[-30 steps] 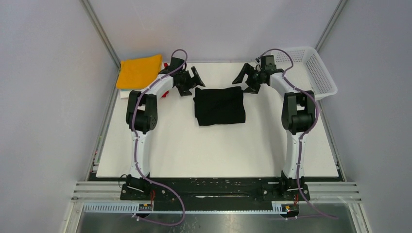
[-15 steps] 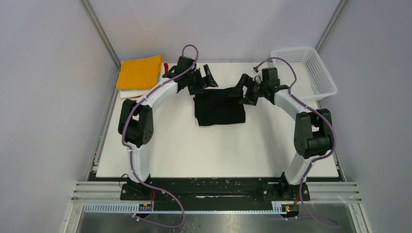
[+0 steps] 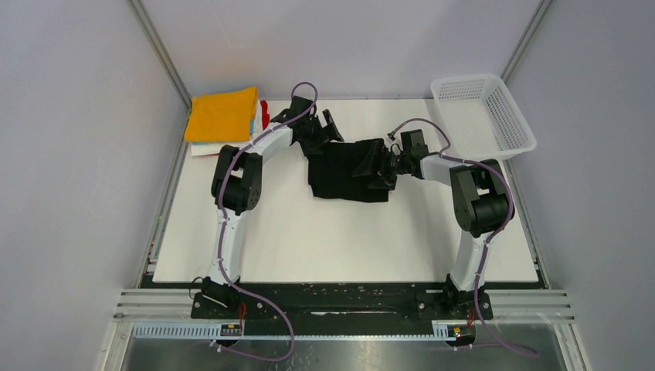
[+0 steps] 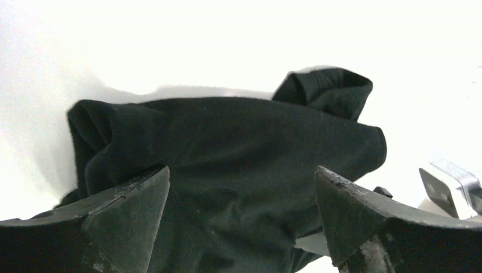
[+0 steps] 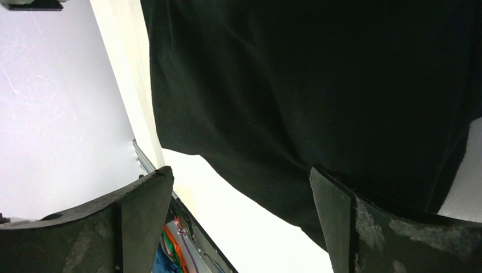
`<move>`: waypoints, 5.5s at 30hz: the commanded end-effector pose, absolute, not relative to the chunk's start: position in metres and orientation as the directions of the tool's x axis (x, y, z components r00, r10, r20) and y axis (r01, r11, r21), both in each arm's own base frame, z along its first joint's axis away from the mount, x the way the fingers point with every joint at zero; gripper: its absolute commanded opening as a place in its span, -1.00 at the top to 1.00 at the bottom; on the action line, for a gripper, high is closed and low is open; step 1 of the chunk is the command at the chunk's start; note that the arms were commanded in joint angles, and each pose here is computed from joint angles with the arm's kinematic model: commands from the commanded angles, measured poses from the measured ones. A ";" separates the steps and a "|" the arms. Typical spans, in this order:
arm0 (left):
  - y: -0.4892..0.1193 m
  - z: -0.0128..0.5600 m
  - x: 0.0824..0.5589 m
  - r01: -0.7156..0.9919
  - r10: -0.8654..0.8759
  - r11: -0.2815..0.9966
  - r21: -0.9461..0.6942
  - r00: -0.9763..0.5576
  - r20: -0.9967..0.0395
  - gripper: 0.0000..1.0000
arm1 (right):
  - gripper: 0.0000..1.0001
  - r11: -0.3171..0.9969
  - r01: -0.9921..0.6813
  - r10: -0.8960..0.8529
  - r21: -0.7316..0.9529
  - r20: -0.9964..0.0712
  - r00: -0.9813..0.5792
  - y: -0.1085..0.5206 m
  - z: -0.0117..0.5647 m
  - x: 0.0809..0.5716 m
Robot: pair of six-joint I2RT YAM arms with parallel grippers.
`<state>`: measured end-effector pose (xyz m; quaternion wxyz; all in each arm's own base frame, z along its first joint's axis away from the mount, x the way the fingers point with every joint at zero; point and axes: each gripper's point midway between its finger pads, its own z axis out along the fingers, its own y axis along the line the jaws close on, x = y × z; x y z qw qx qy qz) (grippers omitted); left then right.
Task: Fold and stack the t-shirts
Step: Smooth out wrinkles on the folded tshirt, then put the neatly folded tshirt into the corner of the board with the left arm
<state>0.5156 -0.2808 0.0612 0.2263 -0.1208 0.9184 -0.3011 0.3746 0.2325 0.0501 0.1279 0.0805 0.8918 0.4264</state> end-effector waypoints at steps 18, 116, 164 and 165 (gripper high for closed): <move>-0.254 0.164 0.375 0.101 -0.275 0.826 -0.554 -0.786 -0.554 -0.98 | -0.99 0.699 -0.056 0.259 0.713 -0.325 -0.910 0.230 0.118 0.296; -0.035 0.253 0.545 -0.238 0.370 0.790 0.566 -0.551 -0.748 1.00 | -0.99 0.941 0.178 0.337 0.287 -0.798 -0.500 0.054 0.145 0.270; 0.016 0.410 0.547 -0.328 0.250 0.878 0.348 -0.306 -0.919 1.00 | -0.99 0.955 0.184 0.297 0.233 -0.745 -0.598 0.061 0.123 0.283; 0.016 0.408 0.548 -0.331 0.250 0.876 0.350 -0.310 -0.917 1.00 | -0.99 0.956 0.180 0.294 0.233 -0.741 -0.604 0.062 0.122 0.283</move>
